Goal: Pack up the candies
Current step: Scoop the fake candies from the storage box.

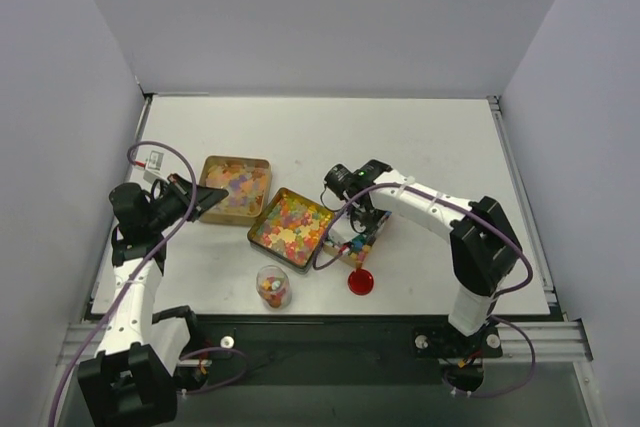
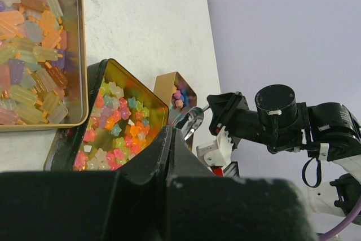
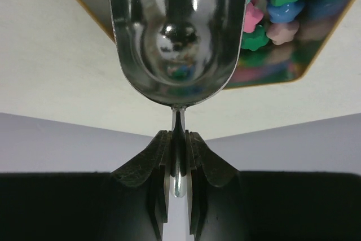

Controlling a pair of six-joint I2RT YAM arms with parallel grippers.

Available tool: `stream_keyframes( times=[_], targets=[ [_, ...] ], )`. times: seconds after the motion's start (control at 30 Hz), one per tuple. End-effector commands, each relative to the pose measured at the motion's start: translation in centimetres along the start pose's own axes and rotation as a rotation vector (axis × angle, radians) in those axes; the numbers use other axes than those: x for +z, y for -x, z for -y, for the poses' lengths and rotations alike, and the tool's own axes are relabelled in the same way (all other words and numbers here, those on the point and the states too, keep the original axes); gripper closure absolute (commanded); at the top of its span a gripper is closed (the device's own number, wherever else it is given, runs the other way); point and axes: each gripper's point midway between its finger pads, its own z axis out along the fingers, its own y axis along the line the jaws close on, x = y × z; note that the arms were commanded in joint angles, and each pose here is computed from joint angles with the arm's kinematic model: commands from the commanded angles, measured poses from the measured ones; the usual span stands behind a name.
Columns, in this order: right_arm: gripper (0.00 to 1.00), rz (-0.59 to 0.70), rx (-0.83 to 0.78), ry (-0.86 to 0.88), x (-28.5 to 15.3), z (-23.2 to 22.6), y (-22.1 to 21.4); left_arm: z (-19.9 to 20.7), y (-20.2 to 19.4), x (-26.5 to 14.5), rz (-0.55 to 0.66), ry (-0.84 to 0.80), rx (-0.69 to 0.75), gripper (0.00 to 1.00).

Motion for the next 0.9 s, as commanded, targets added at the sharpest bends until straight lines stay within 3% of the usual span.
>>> stream_keyframes(
  times=[0.0, 0.3, 0.6, 0.87],
  targets=[
    [1.00, 0.101, 0.153, 0.121, 0.2, -2.9, 1.8, 0.4, 1.2, 0.1, 0.029, -0.009, 0.028, 0.97],
    [1.00, 0.165, 0.319, 0.132, 0.3, -2.8, 3.2, 0.0, 1.7, 0.4, 0.032, 0.005, 0.023, 0.97],
    [1.00, 0.120, 0.491, 0.177, -1.4, -1.3, 2.7, -0.5, 2.5, 0.3, 0.061, 0.021, 0.024, 0.97],
    [1.00, 0.110, 0.437, 0.148, -1.8, -2.3, 4.2, -0.7, 3.0, 0.3, 0.074, 0.024, 0.019, 0.97]
  ],
)
